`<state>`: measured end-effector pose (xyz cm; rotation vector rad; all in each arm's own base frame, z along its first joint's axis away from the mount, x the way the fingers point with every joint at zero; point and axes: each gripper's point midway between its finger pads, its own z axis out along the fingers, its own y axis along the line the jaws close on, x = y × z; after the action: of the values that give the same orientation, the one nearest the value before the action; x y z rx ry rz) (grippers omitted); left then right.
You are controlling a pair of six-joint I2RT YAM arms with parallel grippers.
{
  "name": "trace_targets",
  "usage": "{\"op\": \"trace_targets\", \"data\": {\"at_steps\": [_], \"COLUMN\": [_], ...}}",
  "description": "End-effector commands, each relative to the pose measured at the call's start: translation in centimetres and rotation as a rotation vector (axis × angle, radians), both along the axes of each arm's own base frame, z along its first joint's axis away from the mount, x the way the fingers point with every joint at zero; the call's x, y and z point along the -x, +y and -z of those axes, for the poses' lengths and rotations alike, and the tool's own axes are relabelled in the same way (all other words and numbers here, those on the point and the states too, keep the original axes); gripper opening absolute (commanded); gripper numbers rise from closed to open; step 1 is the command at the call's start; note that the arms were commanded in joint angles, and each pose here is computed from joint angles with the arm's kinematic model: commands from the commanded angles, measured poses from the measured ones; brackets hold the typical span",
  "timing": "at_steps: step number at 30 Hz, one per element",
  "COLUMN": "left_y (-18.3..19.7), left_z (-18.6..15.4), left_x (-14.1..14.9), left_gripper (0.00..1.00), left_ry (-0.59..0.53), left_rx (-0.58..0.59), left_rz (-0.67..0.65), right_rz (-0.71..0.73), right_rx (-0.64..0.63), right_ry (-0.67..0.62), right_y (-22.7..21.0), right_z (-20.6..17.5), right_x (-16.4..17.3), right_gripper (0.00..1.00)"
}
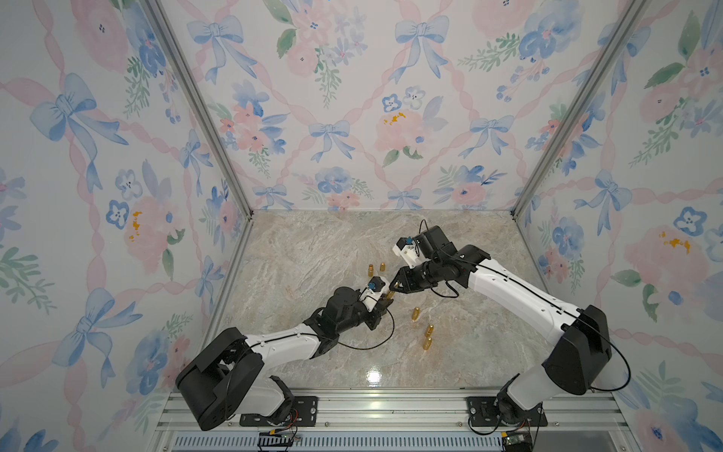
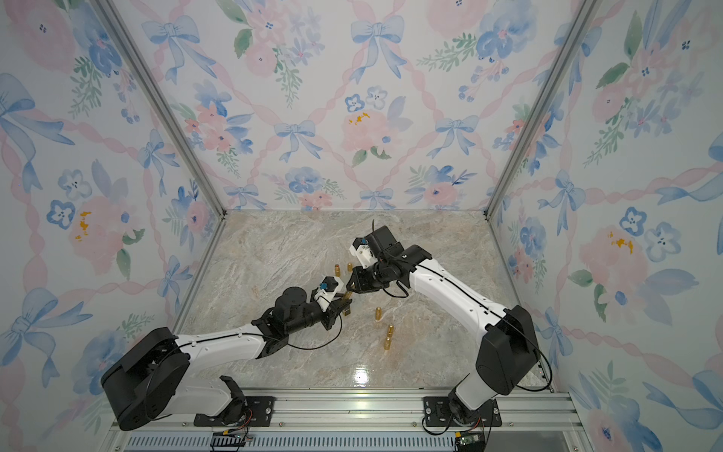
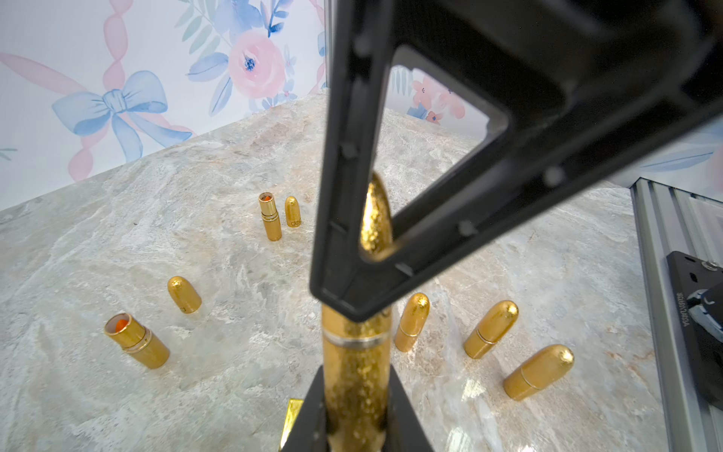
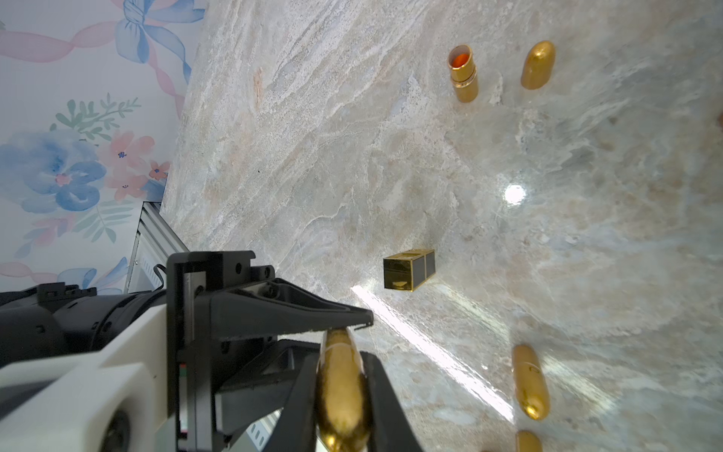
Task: Open the lipstick cap
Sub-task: Open the cover of the lipstick.
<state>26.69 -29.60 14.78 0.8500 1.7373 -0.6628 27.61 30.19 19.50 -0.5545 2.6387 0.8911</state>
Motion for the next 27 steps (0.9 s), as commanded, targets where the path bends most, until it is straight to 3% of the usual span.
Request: {"op": "trace_targets", "data": {"at_steps": [1,15,27], "left_y": [1.2,1.5,2.2], "left_z": [0.5,2.2,1.2], "left_x": [-0.7,-0.4,-0.5], "left_gripper": [0.0,0.0,0.0], "left_ry": [0.008,0.053,0.04], "left_rx": [0.001,-0.028,-0.009], "left_rz": [-0.072,-0.066,-0.071], "right_rz": [0.014,0.074,0.091], "right_rx": [0.014,-0.056,-0.074], "right_ry": [-0.032,-0.071,-0.105], "right_y": [-0.4,-1.7,-2.7], "right_z": [-0.4,-4.3,-6.2], "right_x": [-0.8,-2.1,-2.5], "right_gripper": [0.18,0.18,0.18]}}
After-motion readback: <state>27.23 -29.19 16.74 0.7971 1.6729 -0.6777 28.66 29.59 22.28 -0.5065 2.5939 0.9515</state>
